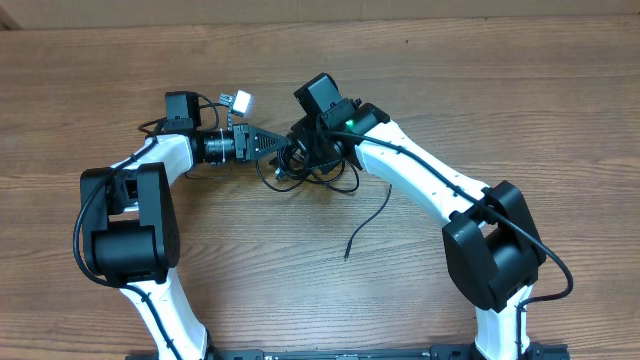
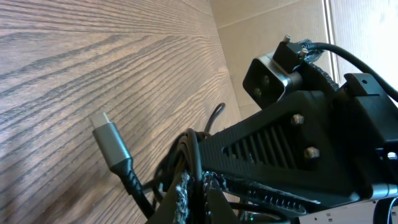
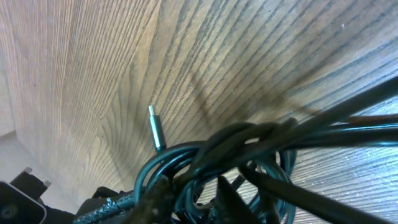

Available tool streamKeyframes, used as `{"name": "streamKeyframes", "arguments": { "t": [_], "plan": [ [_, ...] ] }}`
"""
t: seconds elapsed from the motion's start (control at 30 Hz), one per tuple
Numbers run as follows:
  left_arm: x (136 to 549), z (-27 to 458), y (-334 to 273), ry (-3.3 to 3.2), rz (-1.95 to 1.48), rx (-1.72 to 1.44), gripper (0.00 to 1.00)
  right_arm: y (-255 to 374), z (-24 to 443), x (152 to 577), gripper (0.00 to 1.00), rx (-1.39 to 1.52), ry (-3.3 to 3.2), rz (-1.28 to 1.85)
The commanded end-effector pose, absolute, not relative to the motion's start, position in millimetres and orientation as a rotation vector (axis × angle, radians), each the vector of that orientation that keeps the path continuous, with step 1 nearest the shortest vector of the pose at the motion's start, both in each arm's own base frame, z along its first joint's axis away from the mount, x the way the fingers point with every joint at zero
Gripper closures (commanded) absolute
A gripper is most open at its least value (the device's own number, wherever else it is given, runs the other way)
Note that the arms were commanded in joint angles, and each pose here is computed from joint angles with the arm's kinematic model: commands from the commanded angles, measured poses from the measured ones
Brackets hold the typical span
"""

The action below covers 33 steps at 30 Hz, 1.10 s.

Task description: Untangle cables

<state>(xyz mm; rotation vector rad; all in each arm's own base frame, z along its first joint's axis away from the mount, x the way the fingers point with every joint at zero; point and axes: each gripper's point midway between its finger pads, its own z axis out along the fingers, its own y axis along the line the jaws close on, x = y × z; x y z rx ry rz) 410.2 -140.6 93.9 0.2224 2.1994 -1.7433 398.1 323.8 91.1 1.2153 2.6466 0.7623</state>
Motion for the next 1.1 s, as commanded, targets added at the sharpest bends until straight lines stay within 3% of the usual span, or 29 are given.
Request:
{"name": "streamKeyframes", "arguments": {
  "t": [0.0,0.17,0.33,0.63,1.07],
  "plan": [
    [404.7,106.4,-144.6,2.123,-1.831,0.270,0.96,312.0,73.0,402.4,0.86,1.241,2.634,0.671],
    [404.8,106.3,-144.6,2.123,-1.830,0.270,0.96,304.9,69.1,398.4,0.96,1.218,2.652,0.610],
    [408.0,98.8,-143.0,2.181,-1.794,0.218,0.96,304.9,68.9,397.9,0.96,1.049,2.704,0.589],
    [417.1,23.0,-108.2,2.656,-1.342,-0.379,0.96,302.6,78.2,398.0,0.96,0.824,2.755,0.587],
    [417.3,22.9,-107.9,2.656,-1.340,-0.383,0.96,284.0,139.8,413.1,0.96,0.762,2.639,0.695]
  ]
}}
